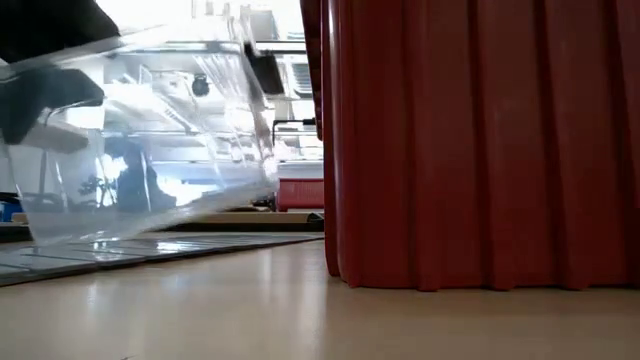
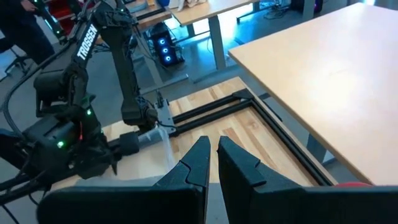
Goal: Sort blocks
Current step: Put the transparent bin into the middle left of the table, then remove the top left yellow block from the red bin
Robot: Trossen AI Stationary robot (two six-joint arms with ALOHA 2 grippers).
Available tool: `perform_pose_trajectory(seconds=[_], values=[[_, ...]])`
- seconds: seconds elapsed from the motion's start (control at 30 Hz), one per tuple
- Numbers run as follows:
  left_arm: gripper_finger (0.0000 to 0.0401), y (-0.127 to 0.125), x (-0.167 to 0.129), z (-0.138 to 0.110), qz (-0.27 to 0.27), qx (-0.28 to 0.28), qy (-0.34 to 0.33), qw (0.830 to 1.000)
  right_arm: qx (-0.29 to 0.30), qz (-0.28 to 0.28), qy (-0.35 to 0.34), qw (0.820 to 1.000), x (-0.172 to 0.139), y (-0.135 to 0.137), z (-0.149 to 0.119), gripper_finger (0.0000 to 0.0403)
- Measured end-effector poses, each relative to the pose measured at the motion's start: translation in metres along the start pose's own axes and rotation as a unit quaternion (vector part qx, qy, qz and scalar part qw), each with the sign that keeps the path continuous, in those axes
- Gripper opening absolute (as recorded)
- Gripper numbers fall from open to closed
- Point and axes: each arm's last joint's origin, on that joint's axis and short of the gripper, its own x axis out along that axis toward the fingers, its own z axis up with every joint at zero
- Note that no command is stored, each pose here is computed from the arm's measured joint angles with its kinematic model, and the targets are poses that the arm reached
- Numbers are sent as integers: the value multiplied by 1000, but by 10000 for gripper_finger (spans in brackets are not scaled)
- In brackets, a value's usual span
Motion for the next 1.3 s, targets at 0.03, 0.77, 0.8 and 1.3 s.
perform_pose_trajectory(seconds=[0.03,0.77,0.8,1.3], values=[[168,0,0,0,3,-8,1,1000,0,0,0,1000,0,0,0,14],[215,11,-93,-23,-10,-70,-260,963,-34,-15,33,999,-9,-3,-5,14],[215,12,-99,-22,-5,-70,-284,956,-33,-15,40,999,-11,-3,-6,14],[230,15,-147,6,135,-125,-577,796,-32,-82,40,995,-147,7,-22,14]])
